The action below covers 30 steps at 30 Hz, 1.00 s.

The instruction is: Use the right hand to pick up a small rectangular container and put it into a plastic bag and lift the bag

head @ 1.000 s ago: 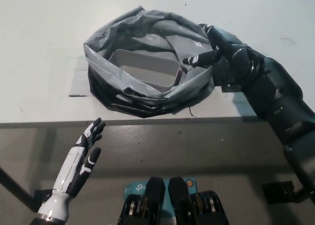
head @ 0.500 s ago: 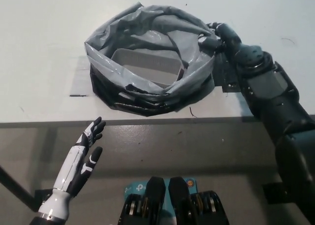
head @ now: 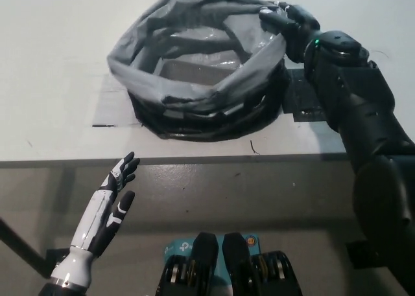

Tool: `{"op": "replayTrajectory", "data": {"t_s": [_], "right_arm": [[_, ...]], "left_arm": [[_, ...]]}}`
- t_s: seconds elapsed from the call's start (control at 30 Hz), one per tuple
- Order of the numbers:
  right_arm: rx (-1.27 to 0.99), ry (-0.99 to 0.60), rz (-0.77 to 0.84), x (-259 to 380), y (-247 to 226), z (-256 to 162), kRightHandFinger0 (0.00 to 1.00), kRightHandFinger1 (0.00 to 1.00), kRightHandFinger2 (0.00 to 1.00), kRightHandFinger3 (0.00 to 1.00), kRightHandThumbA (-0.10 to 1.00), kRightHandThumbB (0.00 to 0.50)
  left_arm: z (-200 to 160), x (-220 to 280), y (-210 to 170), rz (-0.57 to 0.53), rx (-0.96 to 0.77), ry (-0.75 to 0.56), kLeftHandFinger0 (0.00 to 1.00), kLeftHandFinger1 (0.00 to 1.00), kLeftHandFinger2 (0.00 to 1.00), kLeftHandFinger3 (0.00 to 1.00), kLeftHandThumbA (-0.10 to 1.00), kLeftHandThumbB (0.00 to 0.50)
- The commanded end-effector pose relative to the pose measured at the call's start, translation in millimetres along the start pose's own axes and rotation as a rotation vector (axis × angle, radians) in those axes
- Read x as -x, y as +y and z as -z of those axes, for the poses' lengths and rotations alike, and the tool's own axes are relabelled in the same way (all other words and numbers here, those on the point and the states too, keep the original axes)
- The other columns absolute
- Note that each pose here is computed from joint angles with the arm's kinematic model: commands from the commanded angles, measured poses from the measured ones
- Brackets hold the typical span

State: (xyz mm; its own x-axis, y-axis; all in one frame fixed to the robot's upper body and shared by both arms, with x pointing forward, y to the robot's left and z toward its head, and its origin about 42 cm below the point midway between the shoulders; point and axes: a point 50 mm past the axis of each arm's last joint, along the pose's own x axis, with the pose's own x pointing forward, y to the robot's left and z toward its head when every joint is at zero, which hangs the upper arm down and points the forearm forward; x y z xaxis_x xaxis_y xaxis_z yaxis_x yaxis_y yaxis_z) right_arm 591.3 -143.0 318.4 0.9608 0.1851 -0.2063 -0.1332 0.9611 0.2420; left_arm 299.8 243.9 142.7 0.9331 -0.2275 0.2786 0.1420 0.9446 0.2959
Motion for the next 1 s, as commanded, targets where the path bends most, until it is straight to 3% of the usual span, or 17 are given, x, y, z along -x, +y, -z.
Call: {"op": "replayTrajectory", "data": {"t_s": [0.0, 0.07, 0.1, 0.13, 0.17, 0.3, 0.33, 0.4, 0.47, 0.5, 0.57, 0.6, 0.63, 0.73, 0.83, 0.9, 0.97], "right_arm": [[-0.542, -0.153, -0.351, 27, 67, -128, 0.00, 0.11, 0.56, 0.44, 0.04, 0.113], [-0.615, -0.172, -0.382, 32, 75, -141, 0.00, 0.13, 0.59, 0.38, 0.03, 0.122], [-0.655, -0.191, -0.401, 37, 83, -153, 0.00, 0.16, 0.64, 0.28, 0.04, 0.140], [-0.670, -0.202, -0.409, 40, 87, -160, 0.00, 0.17, 0.66, 0.25, 0.04, 0.149], [-0.711, -0.235, -0.449, 49, 98, -180, 0.00, 0.21, 0.74, 0.29, 0.04, 0.129], [-0.756, -0.294, -0.514, 67, 117, -214, 0.00, 0.30, 0.82, 0.63, 0.01, 0.118], [-0.763, -0.322, -0.542, 77, 125, -232, 0.00, 0.32, 0.81, 0.75, 0.02, 0.124], [-0.770, -0.371, -0.599, 95, 137, -260, 0.00, 0.36, 0.82, 0.87, 0.04, 0.087], [-0.776, -0.399, -0.635, 107, 145, -277, 0.00, 0.37, 0.82, 0.92, 0.04, 0.084], [-0.782, -0.449, -0.709, 133, 161, -310, 0.00, 0.37, 0.80, 0.94, 0.05, 0.088], [-0.786, -0.470, -0.740, 146, 169, -324, 0.00, 0.37, 0.79, 0.94, 0.04, 0.085], [-0.774, -0.491, -0.763, 157, 175, -334, 0.00, 0.32, 0.73, 0.91, 0.11, 0.093], [-0.758, -0.521, -0.786, 170, 181, -345, 0.00, 0.32, 0.73, 0.94, 0.09, 0.089], [-0.717, -0.598, -0.808, 205, 194, -372, 0.00, 0.27, 0.71, 0.85, 0.05, 0.134], [-0.706, -0.625, -0.816, 217, 192, -383, 0.00, 0.24, 0.68, 0.78, 0.08, 0.111], [-0.683, -0.653, -0.808, 220, 187, -386, 0.00, 0.22, 0.68, 0.81, 0.13, 0.068], [-0.687, -0.659, -0.800, 220, 181, -386, 0.00, 0.22, 0.68, 0.90, 0.12, 0.082]], "left_arm": [[-8, -9, 2, 0.010, -0.019, -0.056, 1.00, 1.00, 1.00, 1.00, 0.96, 0.242], [-8, -9, 2, 0.010, -0.017, -0.056, 1.00, 1.00, 1.00, 1.00, 0.96, 0.242], [-7, -9, 1, 0.010, -0.016, -0.055, 1.00, 1.00, 1.00, 1.00, 0.96, 0.243], [-7, -9, 1, 0.009, -0.016, -0.056, 1.00, 1.00, 1.00, 1.00, 0.96, 0.241], [-7, -8, 0, 0.008, -0.015, -0.055, 1.00, 1.00, 1.00, 1.00, 0.95, 0.240], [-8, -8, 0, 0.007, -0.013, -0.054, 1.00, 1.00, 1.00, 1.00, 0.95, 0.244], [-9, -10, 0, 0.007, -0.013, -0.056, 1.00, 1.00, 1.00, 1.00, 0.95, 0.243], [-9, -11, 1, 0.009, -0.017, -0.060, 1.00, 1.00, 1.00, 1.00, 0.95, 0.232], [-9, -12, 2, 0.010, -0.019, -0.061, 1.00, 1.00, 1.00, 1.00, 0.95, 0.229], [-10, -14, 3, 0.008, -0.023, -0.062, 1.00, 1.00, 1.00, 1.00, 0.96, 0.238], [-10, -14, 3, 0.006, -0.023, -0.063, 1.00, 1.00, 1.00, 1.00, 0.96, 0.239], [-10, -14, 2, 0.006, -0.023, -0.062, 1.00, 1.00, 1.00, 1.00, 0.96, 0.241], [-9, -13, 2, 0.006, -0.022, -0.061, 1.00, 1.00, 1.00, 1.00, 0.96, 0.242], [-9, -13, 1, 0.005, -0.016, -0.057, 1.00, 1.00, 1.00, 1.00, 0.95, 0.238], [-9, -12, 1, 0.013, -0.021, -0.056, 1.00, 1.00, 1.00, 1.00, 0.95, 0.239], [-9, -11, 2, 0.015, -0.021, -0.057, 1.00, 1.00, 1.00, 1.00, 0.95, 0.239], [-9, -11, 3, 0.015, -0.021, -0.058, 1.00, 1.00, 1.00, 1.00, 0.95, 0.231]]}}
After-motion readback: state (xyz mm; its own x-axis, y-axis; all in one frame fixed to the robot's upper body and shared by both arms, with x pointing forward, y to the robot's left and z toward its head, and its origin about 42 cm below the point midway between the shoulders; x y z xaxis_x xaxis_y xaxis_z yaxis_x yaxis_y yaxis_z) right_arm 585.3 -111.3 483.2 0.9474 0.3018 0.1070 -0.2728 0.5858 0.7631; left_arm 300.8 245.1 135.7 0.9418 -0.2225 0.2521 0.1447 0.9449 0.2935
